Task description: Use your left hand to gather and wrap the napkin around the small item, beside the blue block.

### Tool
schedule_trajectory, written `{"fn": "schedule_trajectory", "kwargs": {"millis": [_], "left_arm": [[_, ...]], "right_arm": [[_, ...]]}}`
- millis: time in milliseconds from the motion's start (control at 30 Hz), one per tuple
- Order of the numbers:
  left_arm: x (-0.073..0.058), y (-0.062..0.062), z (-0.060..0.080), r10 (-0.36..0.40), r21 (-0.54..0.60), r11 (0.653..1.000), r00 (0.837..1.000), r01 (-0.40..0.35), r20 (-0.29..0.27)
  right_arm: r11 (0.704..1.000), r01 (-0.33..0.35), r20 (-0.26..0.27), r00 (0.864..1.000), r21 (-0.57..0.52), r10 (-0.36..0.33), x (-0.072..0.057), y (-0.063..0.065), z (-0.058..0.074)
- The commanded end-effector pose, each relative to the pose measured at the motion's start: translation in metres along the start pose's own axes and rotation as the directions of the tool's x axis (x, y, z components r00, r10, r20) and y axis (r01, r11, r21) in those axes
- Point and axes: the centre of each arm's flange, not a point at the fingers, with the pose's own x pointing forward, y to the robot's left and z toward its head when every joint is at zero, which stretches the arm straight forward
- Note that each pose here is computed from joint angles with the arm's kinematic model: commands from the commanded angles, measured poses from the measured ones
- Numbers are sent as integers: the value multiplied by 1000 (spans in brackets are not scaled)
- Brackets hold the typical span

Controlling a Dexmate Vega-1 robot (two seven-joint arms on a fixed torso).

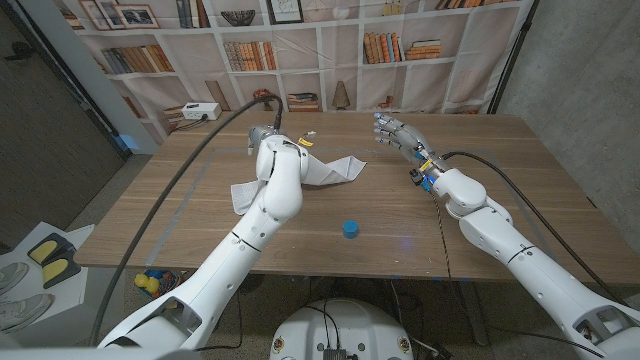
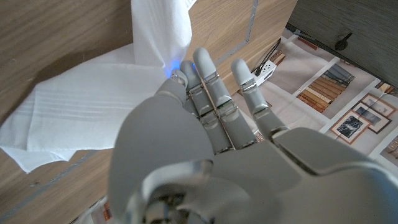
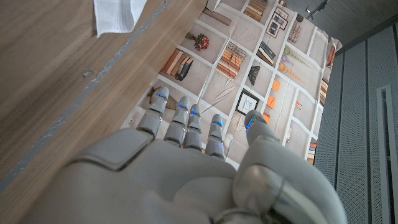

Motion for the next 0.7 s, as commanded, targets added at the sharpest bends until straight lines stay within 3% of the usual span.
{"fn": "schedule_trajectory", "kwargs": {"millis": [33,300,467,700], "left_arm": [[39,9,-18,-2,-106,994,999,-3,-42],[90,-1,-26,-123,-154,982,989,110,-78],[125,-13,-29,-211,-200,962,973,188,-98],[159,-26,-25,-196,-251,956,970,156,-144]], "right_arm": [[1000,-8,-14,1000,0,8,3,2,-3],[1000,-14,-24,1000,-3,14,7,2,-5],[1000,-19,-32,999,-7,18,9,3,-5],[1000,-23,-48,999,-11,23,10,2,-5]]}}
